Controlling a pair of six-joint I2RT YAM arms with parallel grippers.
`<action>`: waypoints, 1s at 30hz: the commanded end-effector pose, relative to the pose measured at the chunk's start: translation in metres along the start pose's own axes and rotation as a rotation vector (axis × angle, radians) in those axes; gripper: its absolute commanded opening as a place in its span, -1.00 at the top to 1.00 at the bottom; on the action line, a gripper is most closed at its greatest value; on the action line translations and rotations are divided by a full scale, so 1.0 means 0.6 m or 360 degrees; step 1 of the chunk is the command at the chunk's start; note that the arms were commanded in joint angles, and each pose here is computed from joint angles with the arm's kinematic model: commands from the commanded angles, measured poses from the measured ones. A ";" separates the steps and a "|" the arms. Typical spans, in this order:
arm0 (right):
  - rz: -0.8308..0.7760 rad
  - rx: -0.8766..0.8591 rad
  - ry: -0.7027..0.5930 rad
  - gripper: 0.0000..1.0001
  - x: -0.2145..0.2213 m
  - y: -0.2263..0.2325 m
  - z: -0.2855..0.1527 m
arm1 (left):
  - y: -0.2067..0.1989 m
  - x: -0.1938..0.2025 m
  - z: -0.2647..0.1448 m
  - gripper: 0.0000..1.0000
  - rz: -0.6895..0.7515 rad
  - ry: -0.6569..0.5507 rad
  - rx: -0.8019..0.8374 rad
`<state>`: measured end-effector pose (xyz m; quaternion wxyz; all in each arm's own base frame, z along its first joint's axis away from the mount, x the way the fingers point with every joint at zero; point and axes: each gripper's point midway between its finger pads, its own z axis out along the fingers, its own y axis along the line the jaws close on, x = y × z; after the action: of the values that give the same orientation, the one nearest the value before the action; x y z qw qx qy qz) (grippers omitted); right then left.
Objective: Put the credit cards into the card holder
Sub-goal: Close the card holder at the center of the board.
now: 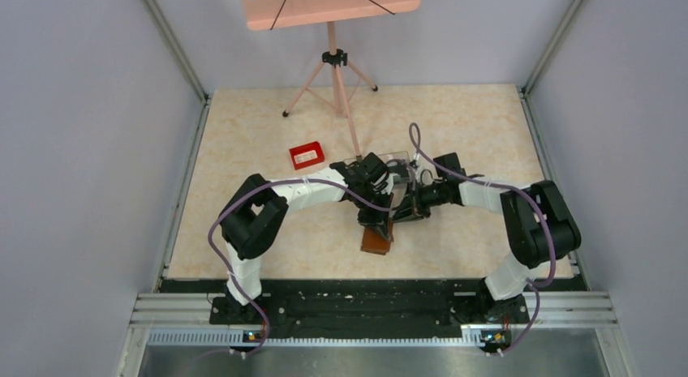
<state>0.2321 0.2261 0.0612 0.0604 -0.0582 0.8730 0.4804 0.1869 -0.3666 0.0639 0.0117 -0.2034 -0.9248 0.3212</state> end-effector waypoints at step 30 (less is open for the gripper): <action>-0.0092 0.0315 0.0236 1.00 0.043 -0.063 0.069 | 0.067 -0.046 -0.010 1.00 -0.0199 -0.0261 -0.0219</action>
<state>0.2356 0.2453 0.0275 0.0608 -0.1104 0.8942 0.4295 0.2147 -0.3520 0.0392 -0.0290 -0.1296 -0.9524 0.2745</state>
